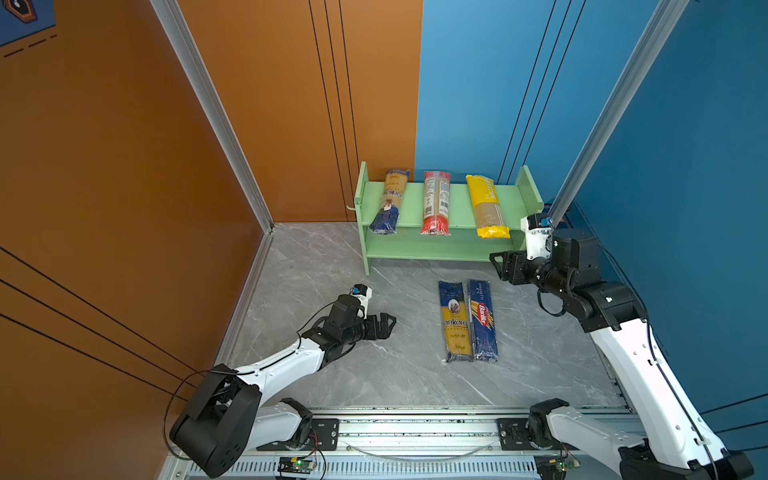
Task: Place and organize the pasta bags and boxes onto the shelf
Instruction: 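Withdraw the right gripper from the shelf down toward the Ankara and Barilla bags, then push the yellow Ankara bag with the right gripper toward the left gripper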
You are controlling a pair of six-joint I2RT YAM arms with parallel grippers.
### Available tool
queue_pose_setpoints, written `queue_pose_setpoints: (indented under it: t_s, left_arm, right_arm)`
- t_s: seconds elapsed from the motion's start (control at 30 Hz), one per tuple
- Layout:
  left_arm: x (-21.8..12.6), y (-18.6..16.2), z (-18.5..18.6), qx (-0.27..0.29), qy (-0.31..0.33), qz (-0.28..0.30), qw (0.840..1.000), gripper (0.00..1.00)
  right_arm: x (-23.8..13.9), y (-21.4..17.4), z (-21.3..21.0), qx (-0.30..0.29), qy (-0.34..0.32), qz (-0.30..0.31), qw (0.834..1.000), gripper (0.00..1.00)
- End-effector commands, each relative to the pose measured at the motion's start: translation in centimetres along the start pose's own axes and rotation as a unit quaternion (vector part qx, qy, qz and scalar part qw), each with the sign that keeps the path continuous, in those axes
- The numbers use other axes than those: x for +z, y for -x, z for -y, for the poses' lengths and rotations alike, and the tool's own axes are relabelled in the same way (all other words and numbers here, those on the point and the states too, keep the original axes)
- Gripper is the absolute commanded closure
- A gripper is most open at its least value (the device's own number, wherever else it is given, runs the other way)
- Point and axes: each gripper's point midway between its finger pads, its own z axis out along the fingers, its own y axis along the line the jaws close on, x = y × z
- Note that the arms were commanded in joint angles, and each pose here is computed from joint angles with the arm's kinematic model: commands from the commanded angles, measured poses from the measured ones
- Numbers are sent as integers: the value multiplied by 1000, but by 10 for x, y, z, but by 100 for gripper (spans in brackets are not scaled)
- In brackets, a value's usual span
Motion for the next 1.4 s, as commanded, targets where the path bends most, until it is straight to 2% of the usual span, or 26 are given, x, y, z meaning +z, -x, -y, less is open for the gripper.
queue_pose_setpoints:
  t_s: [0.0,0.2,0.63,1.0,1.17,1.37]
  left_arm:
    - [2,-3,-4,-2,-2,-3,1000,2]
    - [3,-3,-3,-4,-3,-6,1000,2]
    - [5,-5,-4,-9,-3,-11,1000,2]
    - [7,-5,-4,-13,-2,-14,1000,2]
    - [7,-6,-5,-14,0,-14,1000,2]
    - [7,-7,-6,-13,1,-15,1000,2]
  right_arm:
    - [5,-40,4,15,-25,-40,999,27]
    - [27,-106,-13,-12,-21,-101,995,27]
    - [67,-199,-16,32,-29,-196,980,25]
    - [94,-222,-38,72,25,-218,973,24]
    - [107,-233,-39,85,20,-238,967,24]
    - [119,-241,-29,98,-14,-244,965,24]
